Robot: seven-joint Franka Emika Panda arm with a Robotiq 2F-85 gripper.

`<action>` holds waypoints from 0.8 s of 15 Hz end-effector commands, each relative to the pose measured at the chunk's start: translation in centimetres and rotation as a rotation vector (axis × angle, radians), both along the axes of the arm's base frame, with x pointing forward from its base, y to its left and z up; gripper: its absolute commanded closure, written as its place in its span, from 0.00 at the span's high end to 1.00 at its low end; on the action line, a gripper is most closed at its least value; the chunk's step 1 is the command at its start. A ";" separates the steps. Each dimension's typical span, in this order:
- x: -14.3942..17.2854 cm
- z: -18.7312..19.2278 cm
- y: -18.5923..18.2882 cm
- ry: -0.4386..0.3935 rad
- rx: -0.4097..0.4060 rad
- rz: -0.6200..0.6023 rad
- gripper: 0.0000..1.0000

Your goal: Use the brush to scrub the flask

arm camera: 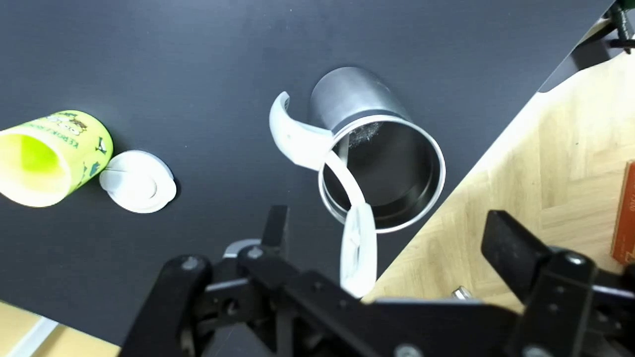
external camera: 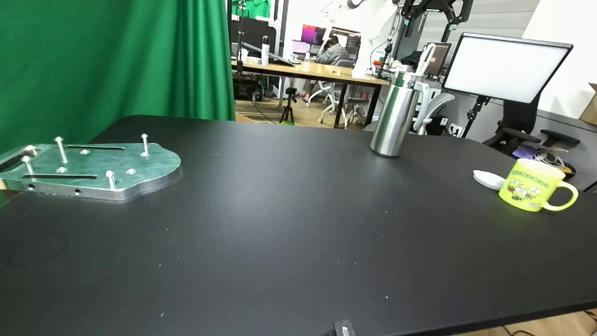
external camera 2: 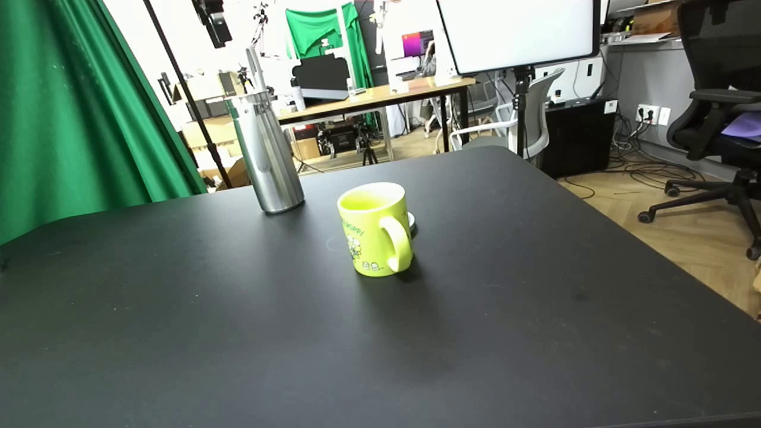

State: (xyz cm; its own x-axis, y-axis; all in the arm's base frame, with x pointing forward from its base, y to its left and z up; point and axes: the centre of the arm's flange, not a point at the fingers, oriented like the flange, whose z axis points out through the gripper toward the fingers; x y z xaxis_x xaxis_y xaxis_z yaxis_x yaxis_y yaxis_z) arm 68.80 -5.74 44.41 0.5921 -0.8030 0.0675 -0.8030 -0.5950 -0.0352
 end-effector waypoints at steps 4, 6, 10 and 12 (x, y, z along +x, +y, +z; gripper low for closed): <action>1.0 -0.9 -0.8 0.001 0.017 -0.321 1.00; 1.0 -1.2 -1.4 -0.004 0.030 -0.410 1.00; 0.9 -1.2 -2.3 -0.040 0.103 -0.569 1.00; 0.6 -1.7 -2.5 -0.022 0.079 -0.498 1.00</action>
State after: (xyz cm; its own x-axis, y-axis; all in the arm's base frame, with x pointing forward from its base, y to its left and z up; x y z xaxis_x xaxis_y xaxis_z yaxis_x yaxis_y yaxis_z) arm 69.36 -8.21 42.75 0.1345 -0.9909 0.0029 -0.9873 -0.1342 -0.0848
